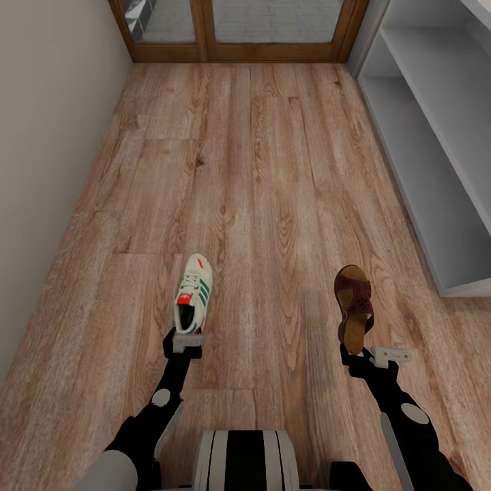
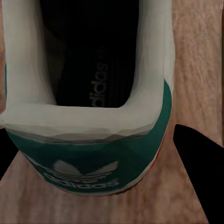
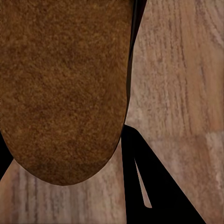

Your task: Pick up the two gym shoes and the two sandals from the corridor floor and place them onto the hallstand (shoe rack) in the corridor, making sure they are on the rack and not on the floor. Arrange them so the two gym shoes are next to each other and the two sandals are next to each other.

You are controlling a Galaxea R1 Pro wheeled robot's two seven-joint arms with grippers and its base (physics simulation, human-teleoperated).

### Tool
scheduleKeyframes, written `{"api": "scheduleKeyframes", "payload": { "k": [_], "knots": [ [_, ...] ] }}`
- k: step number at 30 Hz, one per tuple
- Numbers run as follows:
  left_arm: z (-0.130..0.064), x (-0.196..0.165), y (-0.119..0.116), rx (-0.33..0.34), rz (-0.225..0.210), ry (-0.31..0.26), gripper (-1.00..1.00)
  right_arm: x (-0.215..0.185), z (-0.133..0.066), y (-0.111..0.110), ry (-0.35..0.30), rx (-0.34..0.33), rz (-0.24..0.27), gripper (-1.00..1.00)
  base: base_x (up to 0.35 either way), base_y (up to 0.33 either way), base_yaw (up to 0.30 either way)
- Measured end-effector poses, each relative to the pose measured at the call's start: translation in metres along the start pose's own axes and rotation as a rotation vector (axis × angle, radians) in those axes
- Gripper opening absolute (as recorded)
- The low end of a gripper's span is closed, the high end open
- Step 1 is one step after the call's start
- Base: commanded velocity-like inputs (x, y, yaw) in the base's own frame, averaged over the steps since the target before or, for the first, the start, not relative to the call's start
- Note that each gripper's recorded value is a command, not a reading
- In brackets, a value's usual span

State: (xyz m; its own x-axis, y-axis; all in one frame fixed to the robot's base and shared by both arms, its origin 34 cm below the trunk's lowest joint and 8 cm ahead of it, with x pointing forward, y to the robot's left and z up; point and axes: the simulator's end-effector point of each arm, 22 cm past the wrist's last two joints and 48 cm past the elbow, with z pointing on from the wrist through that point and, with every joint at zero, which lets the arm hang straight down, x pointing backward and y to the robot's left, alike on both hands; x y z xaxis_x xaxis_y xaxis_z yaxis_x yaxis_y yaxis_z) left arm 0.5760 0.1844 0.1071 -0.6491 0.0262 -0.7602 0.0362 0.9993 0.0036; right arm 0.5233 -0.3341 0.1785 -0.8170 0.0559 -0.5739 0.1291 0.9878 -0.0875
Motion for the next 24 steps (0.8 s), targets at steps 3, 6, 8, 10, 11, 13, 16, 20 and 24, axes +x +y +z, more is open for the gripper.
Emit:
{"api": "scheduleKeyframes", "payload": {
  "k": [3, 6, 8, 10, 11, 13, 16, 20, 24],
  "knots": [
    [0.01, -0.026, -0.008, 0.005, -0.007, 0.003, -1.0, 0.0, 0.0, -0.001, 0.0, 0.001, 0.0, -1.0, 0.0, 0.0, 0.0],
    [0.017, -0.056, -0.011, 0.006, -0.009, 0.002, -1.0, 0.0, 0.0, 0.0, 0.0, 0.001, -0.001, -1.0, 0.0, 0.0, 0.0],
    [0.02, -0.073, -0.011, 0.006, -0.007, 0.013, -1.0, 0.0, 0.0, 0.0, 0.0, 0.0, 0.0, -1.0, 0.0, 0.0, 0.0],
    [0.022, -0.091, -0.012, 0.007, -0.005, 0.026, -1.0, 0.0, 0.0, 0.0, 0.0, -0.001, 0.0, -1.0, 0.0, 0.0, 0.0],
    [0.022, -0.107, -0.013, 0.009, -0.003, 0.028, -1.0, 0.0, 0.0, 0.001, 0.001, -0.001, 0.0, -1.0, 0.0, 0.0, 0.0],
    [0.019, -0.142, -0.011, 0.008, -0.003, 0.014, -1.0, 0.0, 0.0, 0.001, 0.001, -0.002, 0.0, -1.0, 0.0, 0.0, 0.0],
    [0.007, -0.186, -0.006, 0.004, -0.002, 0.005, -1.0, 0.001, 0.0, 0.003, 0.001, -0.004, 0.001, -1.0, 0.0, 0.0, 0.0],
    [-0.001, -0.181, -0.005, 0.006, 0.004, 0.072, -1.0, 0.001, 0.0, 0.006, 0.003, -0.009, 0.001, -1.0, 0.0, 0.0, 0.0],
    [-0.007, -0.166, -0.006, 0.009, 0.002, 0.102, -1.0, 0.001, 0.0, 0.006, 0.003, -0.01, 0.001, -1.0, 0.0, 0.0, 0.0]
  ]
}}
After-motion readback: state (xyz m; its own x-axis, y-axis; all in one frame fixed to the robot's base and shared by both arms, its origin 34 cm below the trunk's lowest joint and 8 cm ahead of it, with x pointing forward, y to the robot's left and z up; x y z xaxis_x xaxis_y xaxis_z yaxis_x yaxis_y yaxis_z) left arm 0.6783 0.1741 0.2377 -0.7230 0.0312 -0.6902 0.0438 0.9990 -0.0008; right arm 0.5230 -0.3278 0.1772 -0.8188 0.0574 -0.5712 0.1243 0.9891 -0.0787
